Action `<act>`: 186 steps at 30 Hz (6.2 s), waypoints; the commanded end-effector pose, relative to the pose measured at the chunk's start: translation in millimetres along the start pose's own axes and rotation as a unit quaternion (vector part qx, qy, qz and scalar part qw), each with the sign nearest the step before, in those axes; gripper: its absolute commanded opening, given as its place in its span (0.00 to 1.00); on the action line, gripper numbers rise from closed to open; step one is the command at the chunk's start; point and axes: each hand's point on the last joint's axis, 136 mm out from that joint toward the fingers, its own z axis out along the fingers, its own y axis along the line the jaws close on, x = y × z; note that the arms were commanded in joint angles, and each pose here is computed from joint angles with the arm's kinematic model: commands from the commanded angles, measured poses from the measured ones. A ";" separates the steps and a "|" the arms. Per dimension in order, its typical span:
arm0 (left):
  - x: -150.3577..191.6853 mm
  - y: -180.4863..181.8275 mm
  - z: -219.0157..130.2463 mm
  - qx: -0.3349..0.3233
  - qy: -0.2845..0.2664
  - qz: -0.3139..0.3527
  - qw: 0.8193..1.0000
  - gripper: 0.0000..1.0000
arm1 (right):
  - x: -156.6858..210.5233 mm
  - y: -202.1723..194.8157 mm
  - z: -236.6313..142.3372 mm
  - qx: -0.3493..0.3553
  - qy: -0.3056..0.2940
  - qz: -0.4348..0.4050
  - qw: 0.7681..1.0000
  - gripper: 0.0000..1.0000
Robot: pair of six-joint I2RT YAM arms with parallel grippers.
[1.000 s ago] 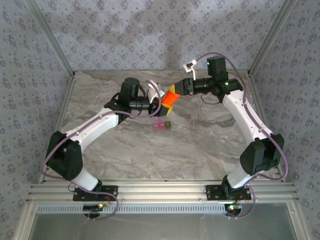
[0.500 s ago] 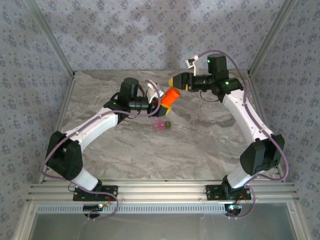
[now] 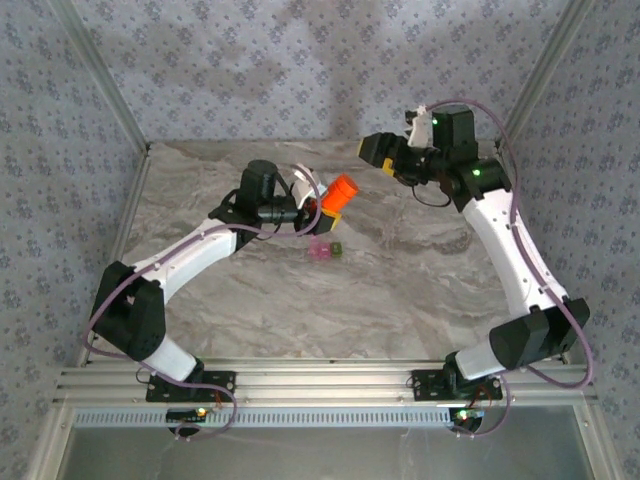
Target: Sort the pills into containers
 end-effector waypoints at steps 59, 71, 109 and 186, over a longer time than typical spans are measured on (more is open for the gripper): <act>-35.4 -26.4 -19.9 0.029 -0.051 0.031 0.998 0.00 | 21.5 12.2 22.6 -0.225 0.060 -0.216 0.948 0.40; -34.9 -19.6 -18.7 0.011 -0.051 0.034 0.998 0.00 | 19.8 7.5 36.1 -0.134 0.016 -0.166 0.977 0.38; -22.8 7.7 -68.5 -0.174 -0.115 0.009 0.978 0.00 | 179.1 -318.1 13.2 0.475 0.081 -0.023 0.876 0.44; 117.9 19.9 -62.8 -0.212 0.021 -0.075 0.974 0.00 | 148.2 -186.7 142.7 0.254 0.168 -0.102 0.947 0.80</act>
